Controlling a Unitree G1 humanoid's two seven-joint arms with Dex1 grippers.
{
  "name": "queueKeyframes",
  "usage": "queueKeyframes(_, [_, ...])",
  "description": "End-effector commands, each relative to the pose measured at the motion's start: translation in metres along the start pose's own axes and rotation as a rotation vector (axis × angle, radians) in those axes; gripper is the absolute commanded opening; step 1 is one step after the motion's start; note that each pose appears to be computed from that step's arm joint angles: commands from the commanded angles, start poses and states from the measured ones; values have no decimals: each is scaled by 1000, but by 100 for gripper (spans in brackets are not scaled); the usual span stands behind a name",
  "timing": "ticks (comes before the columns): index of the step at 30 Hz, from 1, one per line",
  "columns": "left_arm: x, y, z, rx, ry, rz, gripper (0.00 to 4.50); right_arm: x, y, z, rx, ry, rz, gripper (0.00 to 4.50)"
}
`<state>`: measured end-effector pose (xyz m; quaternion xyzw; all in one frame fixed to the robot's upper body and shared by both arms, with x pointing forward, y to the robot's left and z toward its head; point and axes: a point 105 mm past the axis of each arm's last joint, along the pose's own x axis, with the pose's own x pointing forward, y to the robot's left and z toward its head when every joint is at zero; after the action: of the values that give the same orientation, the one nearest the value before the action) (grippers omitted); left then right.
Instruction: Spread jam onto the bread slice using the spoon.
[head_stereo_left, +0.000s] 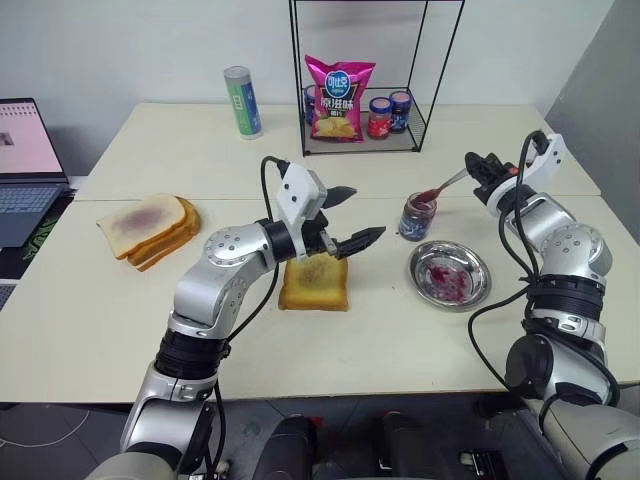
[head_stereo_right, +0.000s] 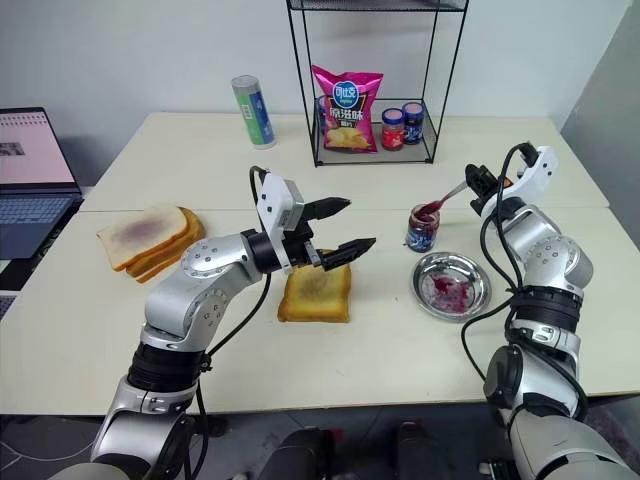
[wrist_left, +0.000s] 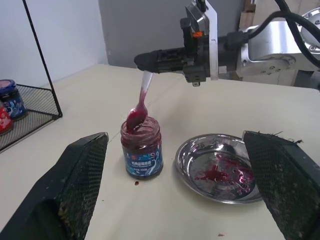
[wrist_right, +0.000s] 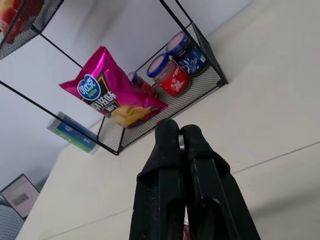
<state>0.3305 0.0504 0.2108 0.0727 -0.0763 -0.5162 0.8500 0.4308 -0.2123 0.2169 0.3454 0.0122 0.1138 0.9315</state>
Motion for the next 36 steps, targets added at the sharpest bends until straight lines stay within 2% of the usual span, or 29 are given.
queueKeyframes(1, [3,-3,16,50,-50,-17,450,-2,14,21,-1,-57,43,1])
queueKeyframes(16, [5,-6,16,50,-59,-40,450,-15,11,29,13,-80,29,1])
queueKeyframes(26, [5,-5,17,51,-62,-45,450,-26,9,30,140,-109,28,1])
queueKeyframes(36, [1,-1,22,48,-73,-39,450,-34,20,28,370,-146,86,1])
